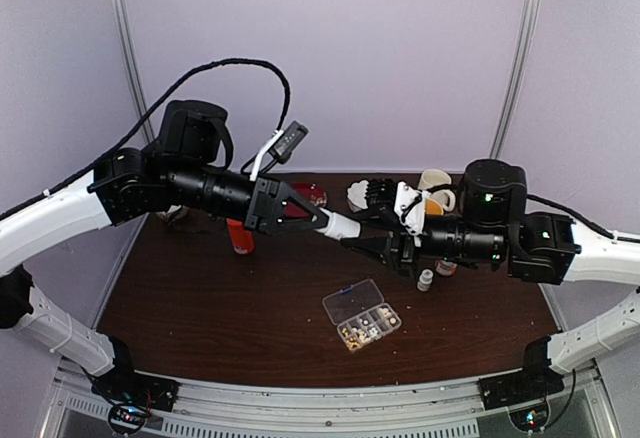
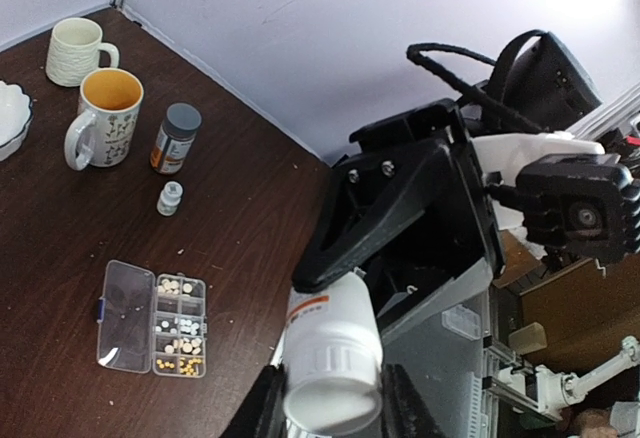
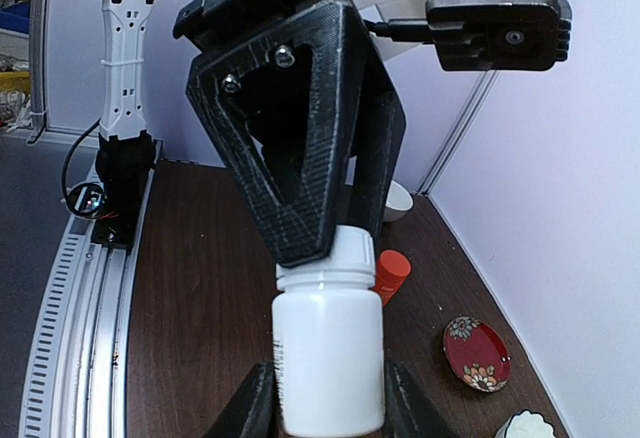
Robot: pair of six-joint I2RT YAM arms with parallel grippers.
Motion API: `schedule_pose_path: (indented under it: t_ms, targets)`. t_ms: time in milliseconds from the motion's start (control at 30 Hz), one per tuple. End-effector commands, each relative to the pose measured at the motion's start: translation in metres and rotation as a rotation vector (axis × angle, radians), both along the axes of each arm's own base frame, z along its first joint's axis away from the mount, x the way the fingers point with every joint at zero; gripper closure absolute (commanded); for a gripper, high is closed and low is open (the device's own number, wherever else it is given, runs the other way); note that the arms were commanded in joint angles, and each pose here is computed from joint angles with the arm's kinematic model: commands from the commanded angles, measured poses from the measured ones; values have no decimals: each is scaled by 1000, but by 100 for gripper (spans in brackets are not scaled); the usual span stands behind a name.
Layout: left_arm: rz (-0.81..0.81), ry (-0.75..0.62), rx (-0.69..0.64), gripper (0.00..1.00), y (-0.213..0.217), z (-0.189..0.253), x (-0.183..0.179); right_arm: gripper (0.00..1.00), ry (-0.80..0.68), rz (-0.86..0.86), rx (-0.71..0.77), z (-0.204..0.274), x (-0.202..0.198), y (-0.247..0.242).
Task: Sort the pills into containers
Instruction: Screw the lid of the pill bottle onto the pill bottle.
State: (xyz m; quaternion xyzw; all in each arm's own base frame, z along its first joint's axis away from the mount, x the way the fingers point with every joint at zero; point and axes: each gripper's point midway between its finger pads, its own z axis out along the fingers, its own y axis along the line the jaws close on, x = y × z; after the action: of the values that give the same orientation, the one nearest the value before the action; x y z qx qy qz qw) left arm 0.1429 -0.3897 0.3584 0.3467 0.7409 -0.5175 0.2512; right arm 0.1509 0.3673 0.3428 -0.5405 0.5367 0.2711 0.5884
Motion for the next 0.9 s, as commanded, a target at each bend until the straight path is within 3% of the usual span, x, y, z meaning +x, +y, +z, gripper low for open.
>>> schedule_pose_path:
  t_ms: [0,133,400,667,867]
  targets:
    - [-57,-40,-41,84,-2,14,-7,100,7,23,22,14,-4,3]
    - [-110,-103,-42,92,-5,13,-11,100,46,76,40,18,-14,5]
    - [-259,-450,-85,84,3,11,-26,100,168,222,92,33,-35,10]
    - [-470,-997,-82,90,8,7,-37,100,274,306,168,50,-42,7]
    - [-562,-1465,71,91,12,0,-23,100,357,332,177,52,-40,7]
